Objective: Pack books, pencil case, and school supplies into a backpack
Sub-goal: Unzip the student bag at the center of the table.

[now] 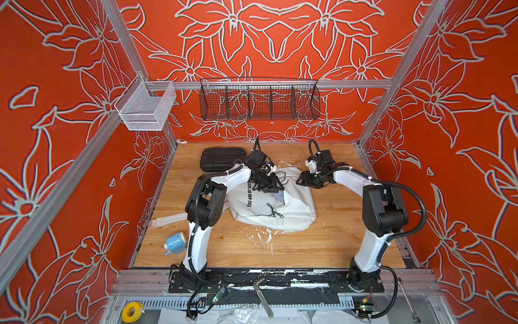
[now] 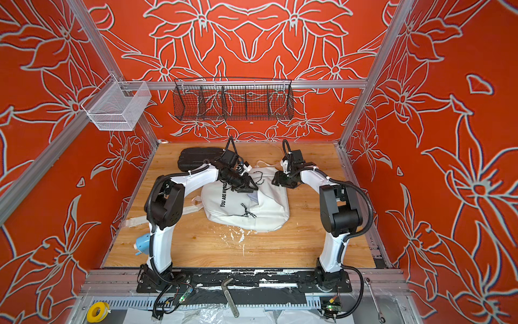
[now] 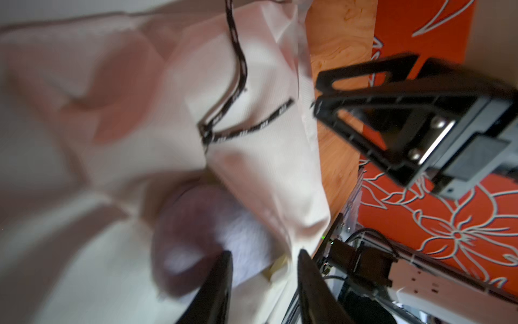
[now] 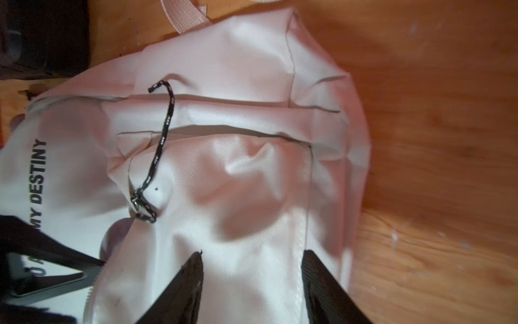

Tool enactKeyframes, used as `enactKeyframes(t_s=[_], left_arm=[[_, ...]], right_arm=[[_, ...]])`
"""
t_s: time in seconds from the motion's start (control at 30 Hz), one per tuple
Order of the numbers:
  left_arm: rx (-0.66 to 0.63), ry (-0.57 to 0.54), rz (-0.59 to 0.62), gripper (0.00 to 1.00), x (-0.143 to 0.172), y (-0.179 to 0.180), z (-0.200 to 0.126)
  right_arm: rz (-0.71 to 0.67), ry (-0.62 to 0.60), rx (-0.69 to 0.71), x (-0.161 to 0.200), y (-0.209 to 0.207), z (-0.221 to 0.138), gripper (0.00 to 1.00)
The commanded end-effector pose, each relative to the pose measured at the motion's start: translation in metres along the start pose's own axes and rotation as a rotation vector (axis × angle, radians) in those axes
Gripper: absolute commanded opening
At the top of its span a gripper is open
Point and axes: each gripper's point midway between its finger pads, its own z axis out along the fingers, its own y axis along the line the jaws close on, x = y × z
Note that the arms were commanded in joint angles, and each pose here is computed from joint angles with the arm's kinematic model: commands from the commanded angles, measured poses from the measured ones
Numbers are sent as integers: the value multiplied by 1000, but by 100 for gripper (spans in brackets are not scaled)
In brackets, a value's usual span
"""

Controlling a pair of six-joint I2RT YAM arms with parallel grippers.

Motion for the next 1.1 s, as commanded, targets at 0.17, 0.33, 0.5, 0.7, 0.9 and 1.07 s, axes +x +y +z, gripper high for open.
enactKeyframes(t_s=[0.17, 0.33, 0.5, 0.7, 0.9, 1.07], left_arm=[[-6, -130, -55, 55, -13, 6, -48], [-22, -99, -20, 50, -23, 4, -43], [-20, -20, -116, 55, -1, 7, -29], [-11, 46, -197, 56, 20, 17, -2], [-32, 90, -222, 55, 28, 32, 17], [-25, 112, -249, 42, 28, 42, 33]], right_arm=[[-287, -30, 70, -5, 66, -35, 61], [-352, 3, 111, 13, 83, -22, 62], [-303, 64, 156, 6, 75, -11, 62], [-135, 138, 109, 8, 84, 10, 60], [-74, 176, 118, 8, 82, 31, 59], [22, 229, 128, 14, 79, 52, 54]])
